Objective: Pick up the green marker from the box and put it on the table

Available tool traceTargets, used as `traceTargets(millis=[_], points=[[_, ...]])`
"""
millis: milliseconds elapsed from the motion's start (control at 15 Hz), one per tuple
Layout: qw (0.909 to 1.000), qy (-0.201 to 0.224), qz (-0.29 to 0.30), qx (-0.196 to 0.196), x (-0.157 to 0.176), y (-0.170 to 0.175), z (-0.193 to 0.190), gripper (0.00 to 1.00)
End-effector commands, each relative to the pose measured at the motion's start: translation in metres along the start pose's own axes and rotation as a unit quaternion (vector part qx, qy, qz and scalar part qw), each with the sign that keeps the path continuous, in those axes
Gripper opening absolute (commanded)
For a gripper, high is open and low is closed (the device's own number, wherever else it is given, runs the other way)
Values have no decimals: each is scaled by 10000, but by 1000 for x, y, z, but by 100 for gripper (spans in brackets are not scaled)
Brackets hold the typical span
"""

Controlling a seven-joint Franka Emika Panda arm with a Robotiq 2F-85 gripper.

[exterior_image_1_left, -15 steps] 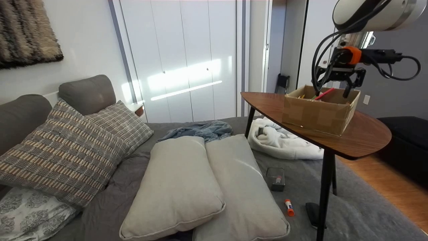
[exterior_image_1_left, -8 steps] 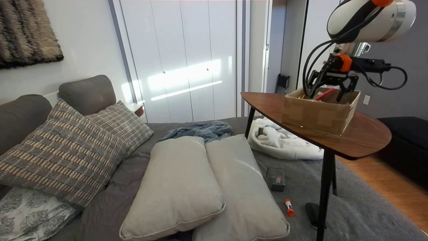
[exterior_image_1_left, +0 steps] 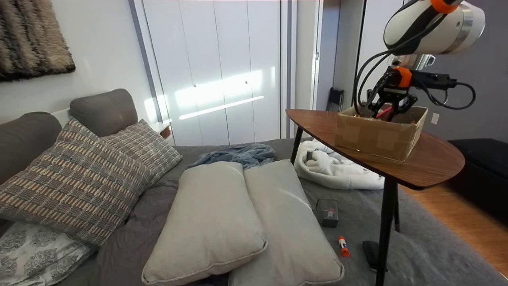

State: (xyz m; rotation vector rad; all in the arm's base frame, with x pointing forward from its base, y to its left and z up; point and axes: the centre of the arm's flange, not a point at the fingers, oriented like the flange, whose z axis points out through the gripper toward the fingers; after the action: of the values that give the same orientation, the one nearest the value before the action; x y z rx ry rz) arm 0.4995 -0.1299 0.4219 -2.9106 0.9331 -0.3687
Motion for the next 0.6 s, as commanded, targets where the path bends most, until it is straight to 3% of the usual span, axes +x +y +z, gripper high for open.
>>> traceTargets(millis=[0, 133, 533], points=[[9999, -29, 133, 66, 5, -5, 5, 15], [9999, -38, 114, 38, 5, -5, 5, 1], [10000, -46, 73, 4, 4, -1, 0, 0]])
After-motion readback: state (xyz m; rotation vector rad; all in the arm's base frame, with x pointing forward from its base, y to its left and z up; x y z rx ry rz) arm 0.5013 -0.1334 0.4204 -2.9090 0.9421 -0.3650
